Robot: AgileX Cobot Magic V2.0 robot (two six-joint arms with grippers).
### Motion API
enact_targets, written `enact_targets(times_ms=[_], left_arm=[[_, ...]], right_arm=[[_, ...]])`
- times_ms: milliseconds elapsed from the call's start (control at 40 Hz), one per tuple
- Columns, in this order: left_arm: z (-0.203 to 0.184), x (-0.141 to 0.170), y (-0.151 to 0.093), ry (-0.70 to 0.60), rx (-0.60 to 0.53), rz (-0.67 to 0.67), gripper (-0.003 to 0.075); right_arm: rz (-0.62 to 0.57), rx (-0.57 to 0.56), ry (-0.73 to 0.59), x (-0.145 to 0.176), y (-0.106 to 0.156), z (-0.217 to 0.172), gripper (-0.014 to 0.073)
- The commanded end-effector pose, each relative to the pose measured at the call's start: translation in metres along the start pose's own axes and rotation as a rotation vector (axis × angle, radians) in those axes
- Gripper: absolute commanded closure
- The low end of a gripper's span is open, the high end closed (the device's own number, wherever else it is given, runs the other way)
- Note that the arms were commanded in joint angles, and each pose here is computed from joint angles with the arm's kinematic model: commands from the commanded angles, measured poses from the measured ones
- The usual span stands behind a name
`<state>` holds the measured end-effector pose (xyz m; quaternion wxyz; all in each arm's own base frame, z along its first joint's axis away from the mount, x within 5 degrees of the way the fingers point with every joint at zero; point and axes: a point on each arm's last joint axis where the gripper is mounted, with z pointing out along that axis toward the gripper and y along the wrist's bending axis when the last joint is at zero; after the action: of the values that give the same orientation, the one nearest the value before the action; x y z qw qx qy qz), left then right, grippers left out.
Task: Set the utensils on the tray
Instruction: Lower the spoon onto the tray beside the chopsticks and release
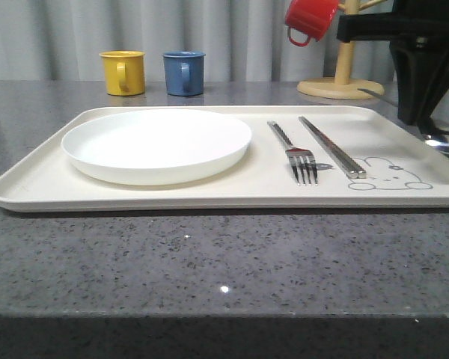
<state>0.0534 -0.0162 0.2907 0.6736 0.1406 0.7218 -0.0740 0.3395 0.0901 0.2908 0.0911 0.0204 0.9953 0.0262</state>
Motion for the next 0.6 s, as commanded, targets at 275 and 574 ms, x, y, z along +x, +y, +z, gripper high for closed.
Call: enact_targets(times_ms=[275,574], left_arm=[[-0.002,-0.015,0.001,-0.101,-0.002,-0.017,0.0738],[-0.002,-0.015,0.001,-0.101,-0.002,-0.017,0.0738]], right_arm=[[0.019,-0.035,0.033,-0.002,0.005,0.0,0.0592],[0.019,-0.034,0.033,-0.002,0.005,0.0,0.046]])
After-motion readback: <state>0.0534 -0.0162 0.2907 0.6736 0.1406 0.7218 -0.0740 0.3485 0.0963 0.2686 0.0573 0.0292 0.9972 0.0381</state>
